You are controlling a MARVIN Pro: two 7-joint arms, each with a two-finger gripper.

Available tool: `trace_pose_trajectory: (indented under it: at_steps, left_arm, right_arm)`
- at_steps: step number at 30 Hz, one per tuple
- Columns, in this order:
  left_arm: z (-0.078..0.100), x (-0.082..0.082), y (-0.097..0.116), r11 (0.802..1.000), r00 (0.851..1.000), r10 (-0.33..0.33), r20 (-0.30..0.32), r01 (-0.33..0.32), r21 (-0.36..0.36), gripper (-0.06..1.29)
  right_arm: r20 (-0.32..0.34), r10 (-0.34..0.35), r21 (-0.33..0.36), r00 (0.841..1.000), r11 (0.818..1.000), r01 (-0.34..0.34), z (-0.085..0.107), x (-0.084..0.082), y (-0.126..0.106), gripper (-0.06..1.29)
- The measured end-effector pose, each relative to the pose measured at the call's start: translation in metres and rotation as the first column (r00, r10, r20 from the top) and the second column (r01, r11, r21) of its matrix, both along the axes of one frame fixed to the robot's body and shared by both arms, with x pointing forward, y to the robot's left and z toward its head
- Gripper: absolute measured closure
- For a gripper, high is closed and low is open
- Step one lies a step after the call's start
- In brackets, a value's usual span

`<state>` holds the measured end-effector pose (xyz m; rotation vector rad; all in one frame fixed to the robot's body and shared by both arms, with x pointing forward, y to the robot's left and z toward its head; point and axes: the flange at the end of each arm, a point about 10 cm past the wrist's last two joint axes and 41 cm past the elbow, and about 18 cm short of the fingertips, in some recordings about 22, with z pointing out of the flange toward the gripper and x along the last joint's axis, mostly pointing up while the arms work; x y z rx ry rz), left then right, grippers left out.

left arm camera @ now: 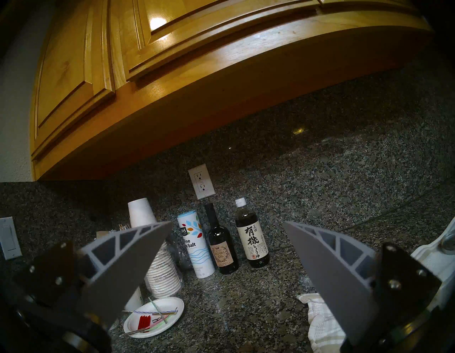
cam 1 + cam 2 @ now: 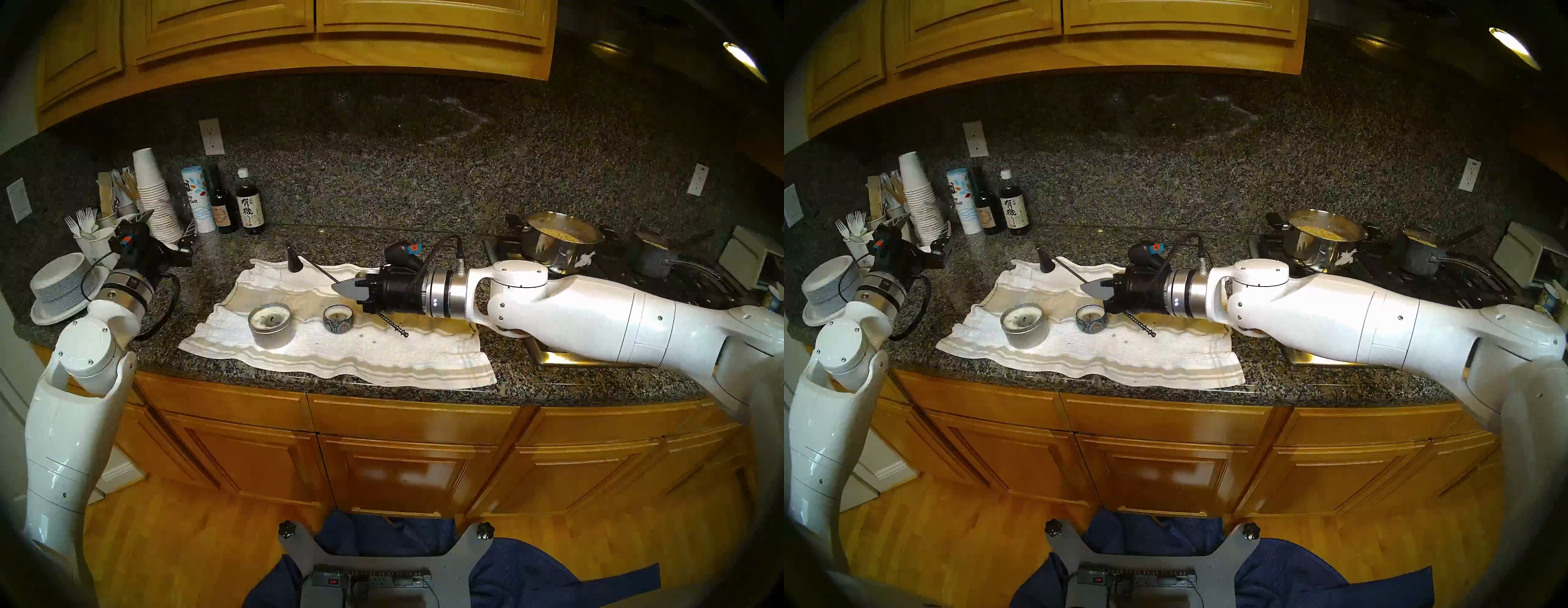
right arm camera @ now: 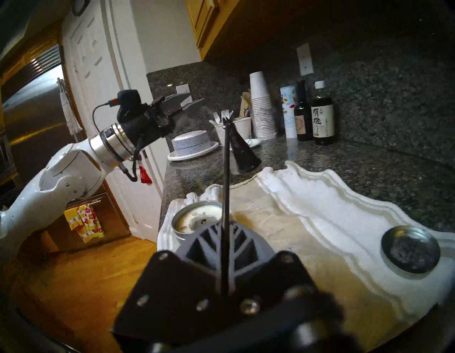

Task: Put out candle flame

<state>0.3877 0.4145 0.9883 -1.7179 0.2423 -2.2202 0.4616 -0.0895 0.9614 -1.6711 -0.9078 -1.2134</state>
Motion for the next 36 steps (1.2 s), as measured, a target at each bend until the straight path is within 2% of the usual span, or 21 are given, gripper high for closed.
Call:
trace_pose_trajectory:
  at_steps: [11, 36]
  left_arm:
    - [0.0, 0.0, 0.0, 1.0, 1.0, 0.0, 0.0, 0.0, 0.0, 0.0]
    - [0.0, 0.0, 0.0, 1.0, 1.0, -0.001, 0.002, 0.001, 0.002, 0.0]
  right_arm:
    - [0.007, -0.113, -0.019, 0.994, 0.993, 0.113, -0.002, 0.02, -0.036, 1.27]
    - [-0.01, -0.221, -0.068, 0.975, 0.973, 0.219, -0.03, 0.033, -0.067, 1.27]
